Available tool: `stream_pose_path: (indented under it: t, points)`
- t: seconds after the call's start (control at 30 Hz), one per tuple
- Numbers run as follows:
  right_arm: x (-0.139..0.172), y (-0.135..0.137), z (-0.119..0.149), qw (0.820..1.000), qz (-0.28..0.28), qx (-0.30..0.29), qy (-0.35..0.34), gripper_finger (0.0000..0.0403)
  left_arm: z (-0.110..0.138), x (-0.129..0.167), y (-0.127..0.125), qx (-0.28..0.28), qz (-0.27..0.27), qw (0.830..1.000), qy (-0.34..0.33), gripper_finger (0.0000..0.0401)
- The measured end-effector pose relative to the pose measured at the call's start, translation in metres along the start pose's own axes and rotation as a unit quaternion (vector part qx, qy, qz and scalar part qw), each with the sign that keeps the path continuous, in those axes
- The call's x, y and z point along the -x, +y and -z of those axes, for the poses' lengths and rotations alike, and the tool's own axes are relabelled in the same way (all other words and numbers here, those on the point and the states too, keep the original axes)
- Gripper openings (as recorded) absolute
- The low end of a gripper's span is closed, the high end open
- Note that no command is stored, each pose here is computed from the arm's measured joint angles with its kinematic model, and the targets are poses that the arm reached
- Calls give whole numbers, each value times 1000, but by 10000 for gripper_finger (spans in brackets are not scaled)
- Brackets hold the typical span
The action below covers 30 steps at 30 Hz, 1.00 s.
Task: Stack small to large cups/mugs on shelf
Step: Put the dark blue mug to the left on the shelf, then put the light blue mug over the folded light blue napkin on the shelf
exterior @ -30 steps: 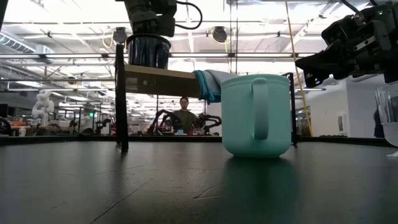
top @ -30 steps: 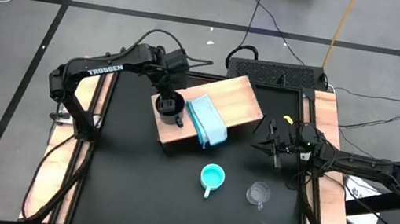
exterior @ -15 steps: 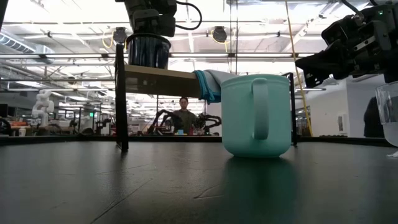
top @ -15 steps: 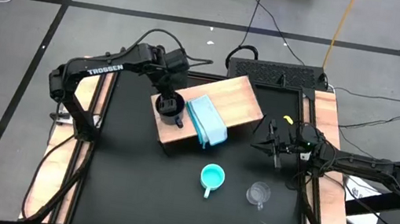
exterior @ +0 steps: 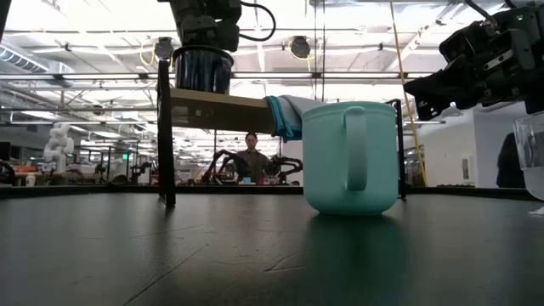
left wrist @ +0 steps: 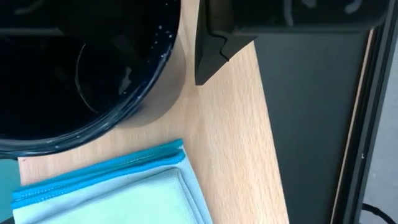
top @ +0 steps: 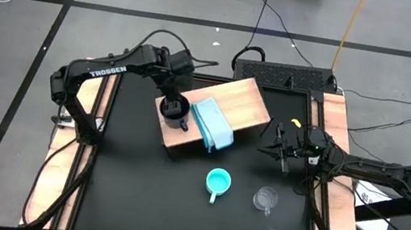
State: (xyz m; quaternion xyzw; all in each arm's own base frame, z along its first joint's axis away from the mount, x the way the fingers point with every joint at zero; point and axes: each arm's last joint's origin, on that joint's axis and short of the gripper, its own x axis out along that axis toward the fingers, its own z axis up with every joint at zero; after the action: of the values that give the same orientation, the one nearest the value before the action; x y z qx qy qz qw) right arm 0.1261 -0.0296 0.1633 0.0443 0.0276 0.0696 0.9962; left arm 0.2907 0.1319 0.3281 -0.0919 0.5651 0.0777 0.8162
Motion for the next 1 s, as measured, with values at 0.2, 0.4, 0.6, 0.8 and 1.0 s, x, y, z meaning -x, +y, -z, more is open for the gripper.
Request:
stream_pose_path:
  t: [0.2, 0.4, 0.6, 0.8, 1.0]
  points:
    - [0, 0, 0, 1000, 0, 0, 0, 0, 2, 2, -1, 2, 2, 1000, 9, 118]
    - [0, 0, 0, 1000, 0, 0, 0, 0, -3, 11, -1, -1, -1, 1000, -8, 201]
    - [0, 0, 0, 1000, 0, 0, 0, 0, -4, 14, -1, 0, -1, 1000, -14, 249]
    - [0, 0, 0, 1000, 0, 0, 0, 0, -3, 14, -2, 6, 0, 1000, -6, 255]
    - [0, 0, 0, 1000, 0, 0, 0, 0, 0, 14, -2, 8, 2, 1000, 4, 255]
